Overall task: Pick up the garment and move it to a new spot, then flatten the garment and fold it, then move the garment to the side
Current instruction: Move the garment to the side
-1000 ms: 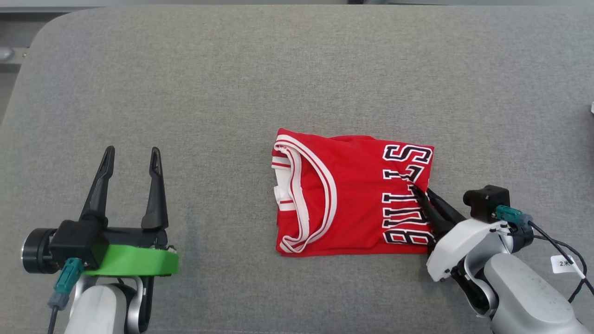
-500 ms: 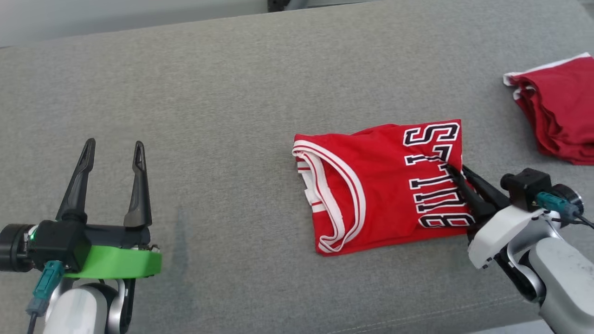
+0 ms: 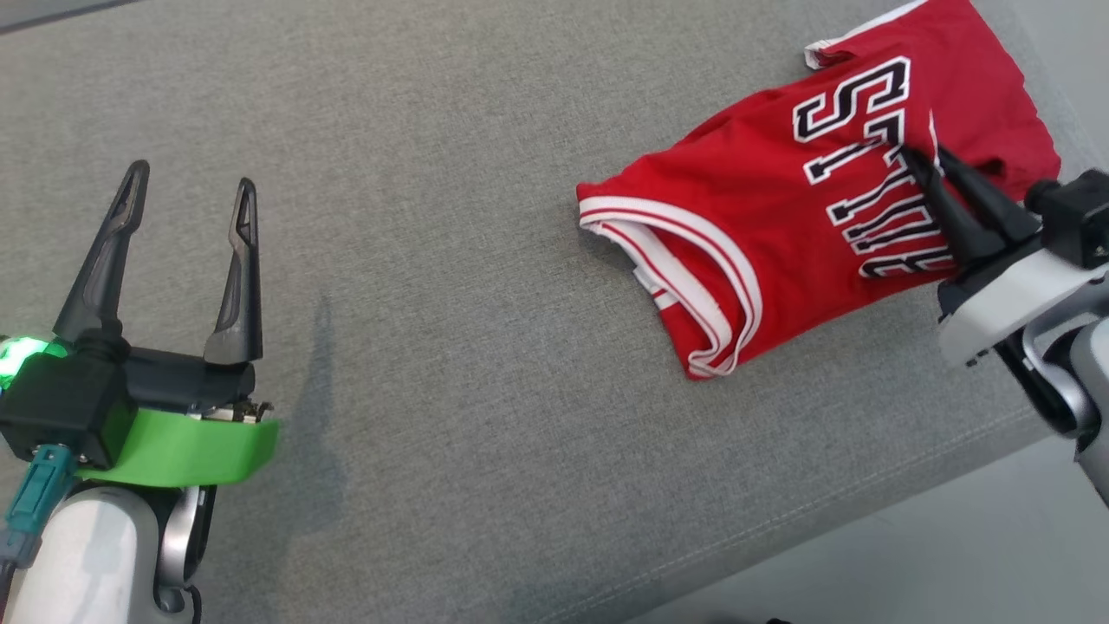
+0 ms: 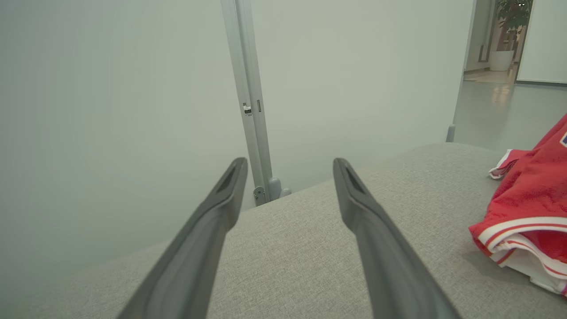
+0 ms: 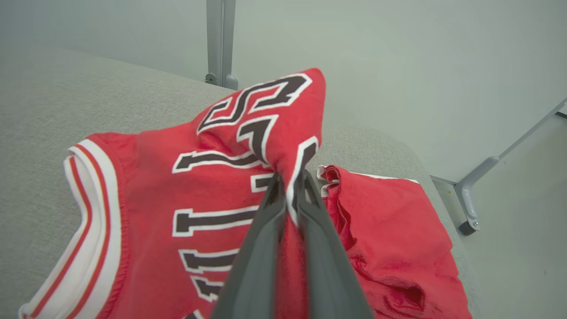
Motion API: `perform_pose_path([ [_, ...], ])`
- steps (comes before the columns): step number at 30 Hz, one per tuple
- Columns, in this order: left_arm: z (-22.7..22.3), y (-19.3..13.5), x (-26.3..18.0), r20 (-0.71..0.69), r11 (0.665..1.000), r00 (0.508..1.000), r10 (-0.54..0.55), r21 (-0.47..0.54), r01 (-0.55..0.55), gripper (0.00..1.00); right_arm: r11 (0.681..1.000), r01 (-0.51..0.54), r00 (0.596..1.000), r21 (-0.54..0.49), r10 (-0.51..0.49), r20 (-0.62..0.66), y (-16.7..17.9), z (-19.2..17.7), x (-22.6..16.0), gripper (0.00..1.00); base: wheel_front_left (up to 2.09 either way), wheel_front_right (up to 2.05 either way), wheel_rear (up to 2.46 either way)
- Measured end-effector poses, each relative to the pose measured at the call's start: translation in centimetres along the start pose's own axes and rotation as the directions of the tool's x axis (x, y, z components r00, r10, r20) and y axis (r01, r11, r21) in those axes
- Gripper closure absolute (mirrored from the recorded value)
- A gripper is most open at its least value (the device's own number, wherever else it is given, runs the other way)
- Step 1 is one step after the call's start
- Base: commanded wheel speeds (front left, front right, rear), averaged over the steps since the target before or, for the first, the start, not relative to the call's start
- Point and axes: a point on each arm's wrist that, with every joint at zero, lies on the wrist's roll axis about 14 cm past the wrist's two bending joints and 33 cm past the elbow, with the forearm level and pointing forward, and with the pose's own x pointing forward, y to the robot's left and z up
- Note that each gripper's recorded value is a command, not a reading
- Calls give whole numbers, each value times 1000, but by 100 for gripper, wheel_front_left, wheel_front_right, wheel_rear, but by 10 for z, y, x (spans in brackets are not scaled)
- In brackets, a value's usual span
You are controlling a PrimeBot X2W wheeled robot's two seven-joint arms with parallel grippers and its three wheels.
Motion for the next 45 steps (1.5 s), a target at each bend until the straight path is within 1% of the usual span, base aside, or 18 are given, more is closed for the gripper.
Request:
perform_pose_path([
  [3,-11,-6,11,-8,999,999,-32,-9,32,0,998,49,999,-42,-49,7,-26,7,5,100,0,0,0],
  [6,-23,-10,21,-17,998,998,-60,-23,60,0,989,125,992,-80,-127,-11,-64,6,4,100,0,0,0],
  [10,-40,-11,29,-31,996,996,-84,-31,83,0,963,243,967,-113,-250,-54,-116,-1,-5,100,0,0,0],
  [12,-50,-10,30,-47,996,995,-89,-31,88,0,949,291,951,-119,-301,-72,-136,-4,-5,100,0,0,0],
  [16,-65,-10,33,-67,994,993,-102,-36,100,0,930,352,926,-107,-363,-102,-158,-16,3,100,0,0,0],
  [21,-77,-10,35,-74,993,991,-114,-43,111,0,914,401,895,-63,-406,-187,-166,-54,15,100,0,0,0],
  [22,-78,-9,35,-77,993,991,-112,-44,109,0,911,409,889,-54,-411,-201,-167,-61,17,91,0,0,0],
  [23,-80,-7,35,-77,993,991,-110,-42,107,0,907,418,883,-47,-417,-216,-167,-68,18,51,0,0,0],
  [24,-81,-5,35,-78,994,991,-106,-40,104,0,905,425,878,-36,-421,-229,-167,-75,20,0,0,0,0],
  [26,-85,-2,33,-87,995,991,-100,-39,97,0,899,438,867,-15,-427,-258,-165,-91,23,0,0,0,0],
  [29,-92,2,31,-102,996,991,-90,-36,87,0,898,440,864,8,-421,-275,-157,-107,29,0,0,0,0],
  [32,-95,3,29,-114,996,990,-84,-34,80,0,896,443,869,28,-422,-259,-152,-109,31,0,0,0,0],
  [37,-87,2,28,-101,997,993,-67,-37,64,0,892,446,885,72,-428,-183,-146,-91,29,0,0,0,0],
  [41,-76,0,25,-86,998,995,-48,-51,43,0,886,453,892,101,-449,-56,-145,-52,21,0,0,0,0],
  [45,-65,2,17,-74,998,997,-6,-66,2,0,887,440,893,139,-449,36,-126,-29,8,0,0,0,0],
])
